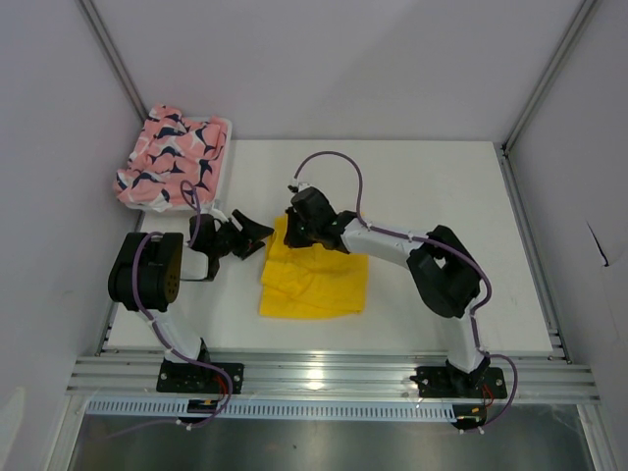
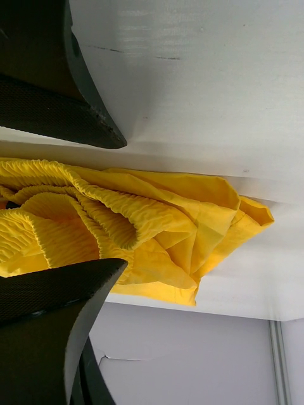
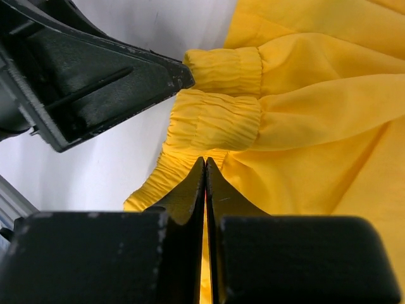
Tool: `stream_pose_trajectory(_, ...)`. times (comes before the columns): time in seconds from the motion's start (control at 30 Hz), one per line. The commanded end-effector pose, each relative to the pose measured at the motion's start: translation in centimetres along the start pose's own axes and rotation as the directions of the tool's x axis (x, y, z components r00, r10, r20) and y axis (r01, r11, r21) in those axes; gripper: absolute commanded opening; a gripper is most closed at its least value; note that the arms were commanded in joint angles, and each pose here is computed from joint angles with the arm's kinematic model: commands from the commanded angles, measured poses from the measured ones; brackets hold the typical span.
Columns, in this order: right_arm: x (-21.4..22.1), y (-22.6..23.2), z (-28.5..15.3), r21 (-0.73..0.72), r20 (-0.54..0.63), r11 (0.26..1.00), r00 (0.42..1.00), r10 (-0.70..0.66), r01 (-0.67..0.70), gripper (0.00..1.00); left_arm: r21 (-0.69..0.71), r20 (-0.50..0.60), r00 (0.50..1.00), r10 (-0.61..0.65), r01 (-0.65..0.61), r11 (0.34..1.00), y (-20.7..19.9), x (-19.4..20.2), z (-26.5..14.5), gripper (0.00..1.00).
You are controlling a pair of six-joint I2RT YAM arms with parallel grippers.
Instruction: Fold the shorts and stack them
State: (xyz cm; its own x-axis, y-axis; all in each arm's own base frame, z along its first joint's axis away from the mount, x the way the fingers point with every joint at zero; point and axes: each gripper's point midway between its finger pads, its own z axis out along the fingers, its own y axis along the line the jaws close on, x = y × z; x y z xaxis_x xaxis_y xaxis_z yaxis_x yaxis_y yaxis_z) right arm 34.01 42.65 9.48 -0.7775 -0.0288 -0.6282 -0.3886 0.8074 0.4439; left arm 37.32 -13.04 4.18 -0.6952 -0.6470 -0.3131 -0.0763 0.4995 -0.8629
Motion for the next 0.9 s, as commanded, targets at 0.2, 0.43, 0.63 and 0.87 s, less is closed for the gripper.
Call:
stream_pose_trajectory(0.2,-1.6,0.3,3.0,-0.063,0.022,0.996,0.998,0.063,-0.062,0.0,0.036,0.044,0.999,0.02,-0.021,0.999,-1.0,-0.6,-0.7,0.78)
stream_pose_trajectory(0.43,-0.7,-0.9,4.6,-0.072,-0.008,0.991,0.994,0.113,-0.113,0.0,0.085,0.061,0.997,0.038,-0.043,0.995,-2.0,-0.8,-0.9,0.94)
stream_pose_trajectory(0.63,-0.7,-1.1,5.1,-0.091,-0.016,0.988,0.992,0.126,-0.127,0.0,0.111,0.056,0.997,0.056,-0.062,0.992,-2.3,-0.7,-0.8,0.94)
stream_pose_trajectory(0.87,-1.3,-0.6,5.1,-0.126,-0.023,0.982,0.99,0.137,-0.139,0.0,0.119,0.057,0.996,0.075,-0.082,0.99,-2.6,-0.7,-1.0,0.94)
